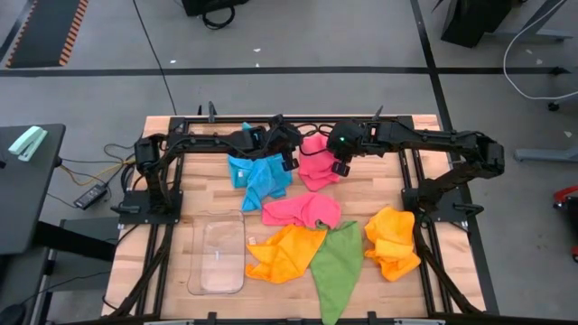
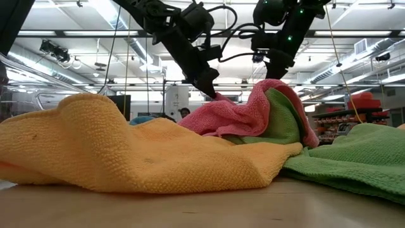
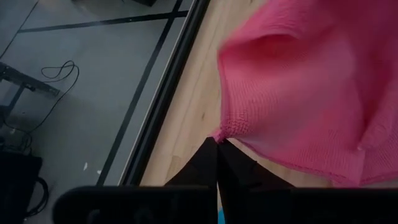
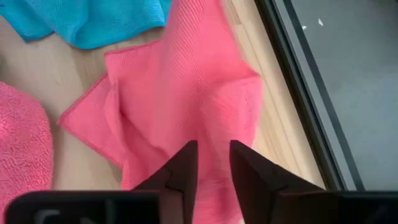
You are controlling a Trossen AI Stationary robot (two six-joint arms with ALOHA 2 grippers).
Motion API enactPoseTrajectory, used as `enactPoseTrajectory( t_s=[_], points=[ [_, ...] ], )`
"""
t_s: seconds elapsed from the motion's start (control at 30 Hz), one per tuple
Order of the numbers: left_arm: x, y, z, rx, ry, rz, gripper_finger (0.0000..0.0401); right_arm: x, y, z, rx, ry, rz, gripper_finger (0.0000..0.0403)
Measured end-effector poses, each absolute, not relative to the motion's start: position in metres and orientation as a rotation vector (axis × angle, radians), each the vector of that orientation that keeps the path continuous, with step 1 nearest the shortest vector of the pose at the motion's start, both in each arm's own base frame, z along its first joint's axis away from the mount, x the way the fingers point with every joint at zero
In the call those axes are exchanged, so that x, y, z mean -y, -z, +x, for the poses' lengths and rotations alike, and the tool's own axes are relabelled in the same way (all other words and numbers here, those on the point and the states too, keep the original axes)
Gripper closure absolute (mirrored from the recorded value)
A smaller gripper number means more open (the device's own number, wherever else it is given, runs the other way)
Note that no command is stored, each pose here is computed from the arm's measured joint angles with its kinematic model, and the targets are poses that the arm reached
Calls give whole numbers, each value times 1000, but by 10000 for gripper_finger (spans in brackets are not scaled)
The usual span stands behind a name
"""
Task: Fold microfiber towels
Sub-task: Fold the top pink microfiber cloth
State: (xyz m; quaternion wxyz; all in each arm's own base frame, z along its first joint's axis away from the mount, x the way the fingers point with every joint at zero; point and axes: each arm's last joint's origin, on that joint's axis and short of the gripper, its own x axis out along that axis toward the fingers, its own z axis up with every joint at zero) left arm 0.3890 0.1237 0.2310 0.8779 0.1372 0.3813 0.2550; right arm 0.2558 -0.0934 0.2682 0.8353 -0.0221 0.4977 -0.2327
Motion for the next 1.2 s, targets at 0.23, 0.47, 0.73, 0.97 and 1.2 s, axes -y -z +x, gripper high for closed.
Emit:
enactPoseTrajectory(
  t_s=[0.23, 0.47, 0.73, 0.97, 1.2],
  points=[
    [-121, -231, 389, -794, -532, 275, 370, 93, -268, 256, -1050, 491, -32, 276],
    [-116, -230, 389, -813, -529, 282, 314, 90, -237, 255, -1018, 446, -9, 278],
    [-108, -241, 378, -867, -517, 294, 265, 82, -199, 252, -947, 351, 46, 278],
    [-81, -250, 379, -855, -440, 333, 266, 71, -188, 256, -847, 280, -57, 278],
    [-60, -253, 380, -853, -382, 369, 286, 73, -187, 272, -728, 248, -166, 278]
  ],
)
